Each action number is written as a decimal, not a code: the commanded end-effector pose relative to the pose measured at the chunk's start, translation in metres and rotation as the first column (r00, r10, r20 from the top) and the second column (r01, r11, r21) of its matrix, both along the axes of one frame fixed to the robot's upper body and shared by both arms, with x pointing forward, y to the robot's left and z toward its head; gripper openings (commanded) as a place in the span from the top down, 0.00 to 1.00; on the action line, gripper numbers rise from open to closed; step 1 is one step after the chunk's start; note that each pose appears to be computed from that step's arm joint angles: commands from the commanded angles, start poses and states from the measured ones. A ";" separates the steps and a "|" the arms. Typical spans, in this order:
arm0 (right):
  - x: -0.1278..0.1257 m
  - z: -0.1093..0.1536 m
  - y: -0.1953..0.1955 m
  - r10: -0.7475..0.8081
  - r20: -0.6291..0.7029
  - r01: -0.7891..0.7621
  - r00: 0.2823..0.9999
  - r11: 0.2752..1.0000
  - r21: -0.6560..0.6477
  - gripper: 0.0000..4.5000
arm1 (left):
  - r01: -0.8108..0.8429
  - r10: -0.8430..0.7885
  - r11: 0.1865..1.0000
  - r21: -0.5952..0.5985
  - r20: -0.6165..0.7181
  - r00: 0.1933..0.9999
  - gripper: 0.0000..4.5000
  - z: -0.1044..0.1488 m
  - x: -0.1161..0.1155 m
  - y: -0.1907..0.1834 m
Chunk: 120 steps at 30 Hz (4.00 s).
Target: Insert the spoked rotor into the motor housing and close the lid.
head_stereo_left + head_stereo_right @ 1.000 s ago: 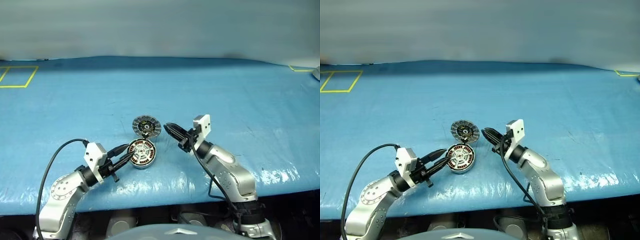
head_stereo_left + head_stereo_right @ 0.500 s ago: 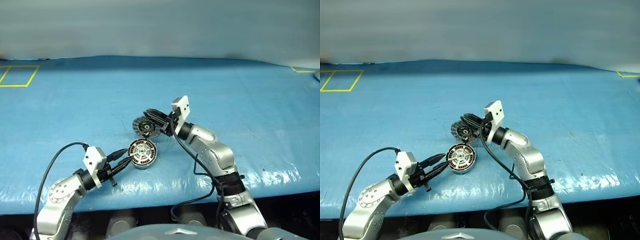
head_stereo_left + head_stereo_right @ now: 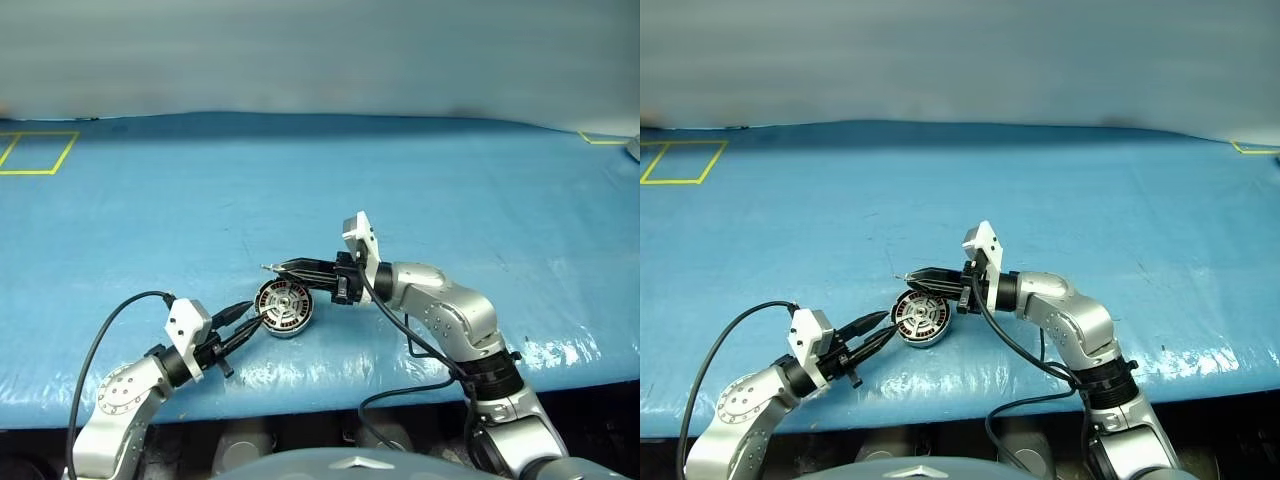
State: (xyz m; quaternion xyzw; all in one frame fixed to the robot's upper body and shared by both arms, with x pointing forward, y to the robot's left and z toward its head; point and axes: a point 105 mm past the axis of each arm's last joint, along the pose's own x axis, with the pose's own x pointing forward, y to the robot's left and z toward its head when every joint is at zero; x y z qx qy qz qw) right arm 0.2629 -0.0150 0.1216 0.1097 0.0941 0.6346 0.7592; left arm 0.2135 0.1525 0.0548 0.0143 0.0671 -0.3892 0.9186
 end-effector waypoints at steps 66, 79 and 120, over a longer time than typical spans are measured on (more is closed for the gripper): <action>0.002 -0.063 0.011 -0.052 0.287 0.126 0.957 0.961 -0.245 0.33 | 0.014 -0.015 0.998 0.062 0.016 1.000 0.66 0.015 -0.006 0.003; 0.006 -0.094 0.004 -0.060 0.257 0.162 0.964 0.903 -0.397 0.33 | 0.017 -0.018 0.998 0.063 0.020 1.000 0.66 0.016 -0.004 0.002; 0.000 -0.084 -0.001 -0.105 0.168 0.156 0.980 0.933 -0.325 0.33 | 0.168 -0.153 0.970 0.174 -0.094 0.984 0.99 -0.031 0.014 -0.014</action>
